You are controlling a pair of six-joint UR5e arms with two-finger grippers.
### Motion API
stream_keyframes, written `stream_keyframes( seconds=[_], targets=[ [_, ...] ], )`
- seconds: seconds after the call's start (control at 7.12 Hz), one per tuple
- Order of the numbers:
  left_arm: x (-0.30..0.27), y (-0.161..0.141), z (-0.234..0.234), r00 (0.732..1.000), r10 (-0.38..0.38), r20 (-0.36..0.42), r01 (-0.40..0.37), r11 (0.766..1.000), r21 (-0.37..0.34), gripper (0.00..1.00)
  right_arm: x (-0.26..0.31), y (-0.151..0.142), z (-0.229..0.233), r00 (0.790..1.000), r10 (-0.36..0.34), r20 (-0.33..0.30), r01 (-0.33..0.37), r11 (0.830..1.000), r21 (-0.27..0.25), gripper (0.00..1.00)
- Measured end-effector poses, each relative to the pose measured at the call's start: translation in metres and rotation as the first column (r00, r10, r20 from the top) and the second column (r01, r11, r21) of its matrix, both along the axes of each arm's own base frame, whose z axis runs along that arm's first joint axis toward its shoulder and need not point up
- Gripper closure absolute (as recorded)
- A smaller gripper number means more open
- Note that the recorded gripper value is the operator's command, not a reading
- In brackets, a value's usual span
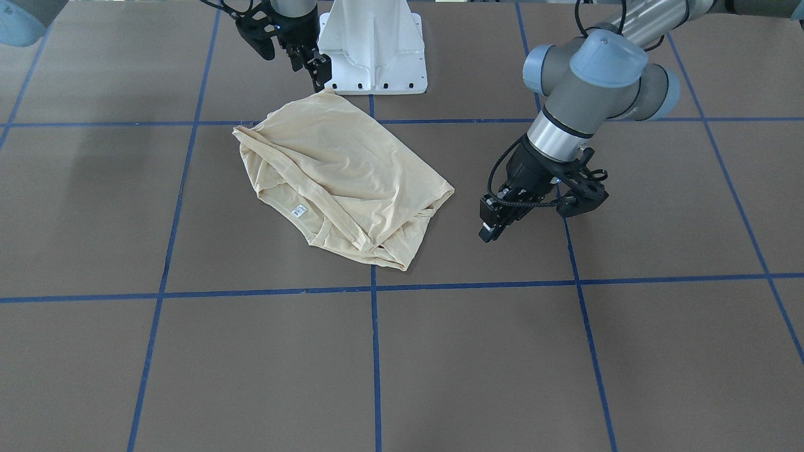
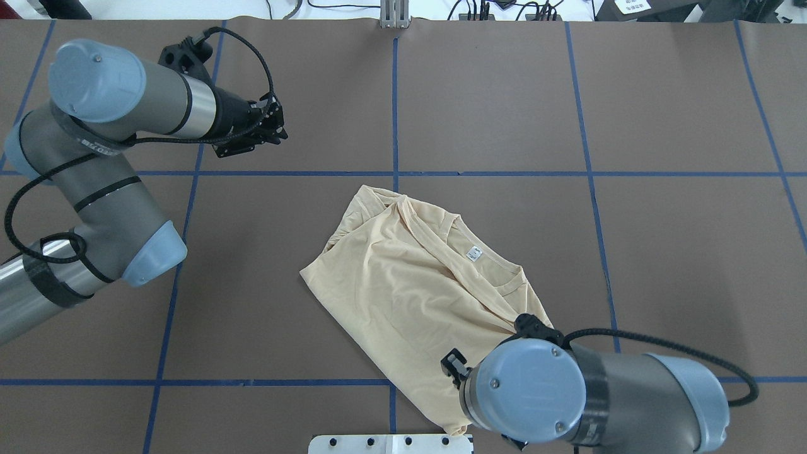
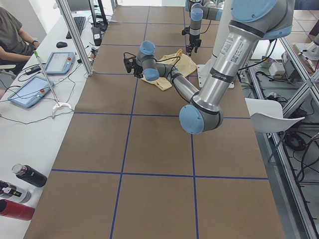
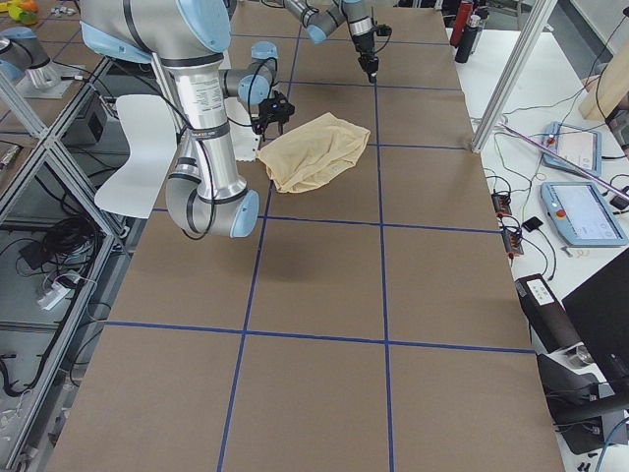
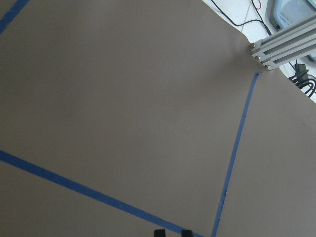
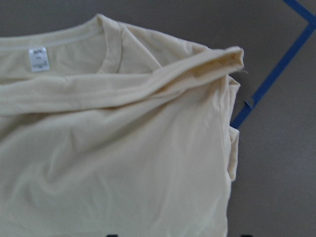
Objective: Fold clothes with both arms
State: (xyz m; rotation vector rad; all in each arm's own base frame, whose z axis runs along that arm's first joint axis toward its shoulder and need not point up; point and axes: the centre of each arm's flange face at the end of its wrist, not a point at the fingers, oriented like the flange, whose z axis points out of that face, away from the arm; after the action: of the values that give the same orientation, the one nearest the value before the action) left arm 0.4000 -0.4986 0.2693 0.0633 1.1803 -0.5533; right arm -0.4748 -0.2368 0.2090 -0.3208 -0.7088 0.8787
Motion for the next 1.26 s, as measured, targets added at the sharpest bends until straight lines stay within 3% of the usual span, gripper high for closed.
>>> stream_keyframes(
  seconds=[0.28,0.56,0.84,1.26],
  targets=[
    [0.045,0.059,0.017,0.998,0.033,0.053,-0.03,0.998,-0.056,0.72,0.047,-0.083,0.003,0.998,0.055,-0.005,-0.054,0.996,0.07,0.0],
    [0.1,0.121,0.025,0.995,0.055,0.082,-0.047,0.994,-0.095,0.72,0.089,-0.152,0.017,0.999,0.034,-0.03,-0.03,0.994,0.109,0.0],
    [0.12,0.143,0.031,0.992,0.058,0.114,-0.047,0.994,-0.099,0.67,0.103,-0.18,0.031,0.998,0.014,-0.056,-0.007,0.993,0.119,0.0],
    [0.124,0.141,0.038,0.983,0.038,0.18,-0.023,0.996,-0.085,0.67,0.102,-0.187,0.04,0.997,0.004,-0.075,0.004,0.993,0.115,0.0]
  ],
)
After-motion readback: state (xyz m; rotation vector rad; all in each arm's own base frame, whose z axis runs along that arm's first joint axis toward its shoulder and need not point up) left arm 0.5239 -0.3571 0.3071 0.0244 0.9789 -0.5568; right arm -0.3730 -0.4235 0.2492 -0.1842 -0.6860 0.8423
